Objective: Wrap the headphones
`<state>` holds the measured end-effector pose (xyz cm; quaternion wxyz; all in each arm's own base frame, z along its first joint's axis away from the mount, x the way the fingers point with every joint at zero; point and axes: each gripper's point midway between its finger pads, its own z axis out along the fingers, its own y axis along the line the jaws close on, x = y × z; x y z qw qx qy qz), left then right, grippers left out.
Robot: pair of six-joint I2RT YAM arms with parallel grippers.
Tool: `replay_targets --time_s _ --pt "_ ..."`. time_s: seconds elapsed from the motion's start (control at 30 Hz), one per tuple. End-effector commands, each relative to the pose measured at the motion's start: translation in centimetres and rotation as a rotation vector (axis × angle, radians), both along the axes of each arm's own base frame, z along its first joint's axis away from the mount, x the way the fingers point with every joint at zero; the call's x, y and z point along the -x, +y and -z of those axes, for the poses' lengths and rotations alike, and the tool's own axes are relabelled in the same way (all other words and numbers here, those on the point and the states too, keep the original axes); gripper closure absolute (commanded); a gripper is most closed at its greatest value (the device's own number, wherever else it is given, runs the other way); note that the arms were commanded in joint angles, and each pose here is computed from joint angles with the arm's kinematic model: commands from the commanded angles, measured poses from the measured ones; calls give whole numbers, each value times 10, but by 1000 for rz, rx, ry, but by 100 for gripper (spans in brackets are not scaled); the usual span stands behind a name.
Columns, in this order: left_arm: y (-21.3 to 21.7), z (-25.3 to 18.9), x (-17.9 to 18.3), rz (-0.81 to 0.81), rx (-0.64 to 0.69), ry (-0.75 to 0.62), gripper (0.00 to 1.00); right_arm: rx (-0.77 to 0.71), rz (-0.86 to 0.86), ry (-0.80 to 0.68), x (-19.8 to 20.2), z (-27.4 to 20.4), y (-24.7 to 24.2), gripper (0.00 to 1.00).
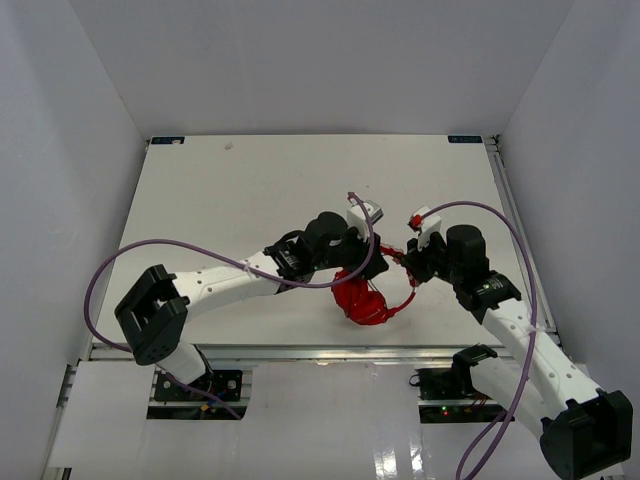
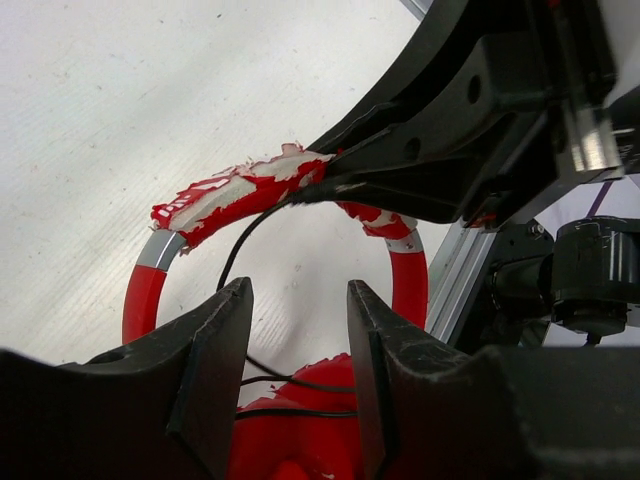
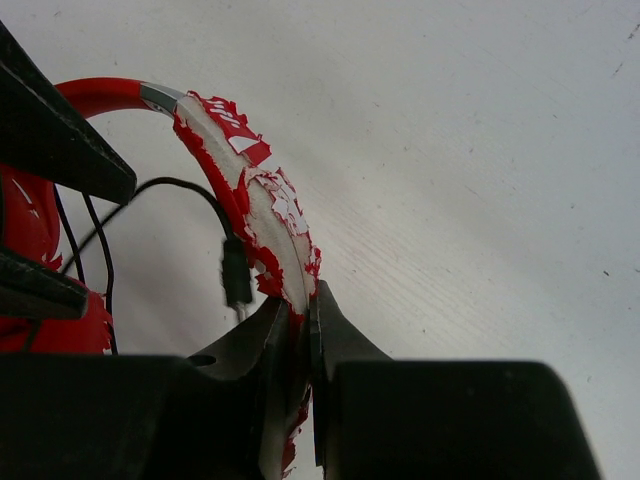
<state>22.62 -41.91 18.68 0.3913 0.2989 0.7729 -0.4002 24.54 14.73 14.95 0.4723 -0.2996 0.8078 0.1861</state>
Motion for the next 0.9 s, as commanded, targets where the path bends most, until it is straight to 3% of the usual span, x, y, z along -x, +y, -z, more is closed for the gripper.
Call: replay_targets --time_s 0.0,0.5,0.77,0.87 --pt "-3 -42 -6 -3 62 -67 46 -51 49 -26 -13 -11 1 92" --pt "17 -96 -8 -56 99 -150 38 -26 165 59 -35 6 -15 92" --pt "98 -92 2 -223 22 -215 24 -42 210 106 -64 -5 -12 92" --pt "133 -64 9 -294 -45 -211 17 -47 215 139 -80 -4 -7 92"
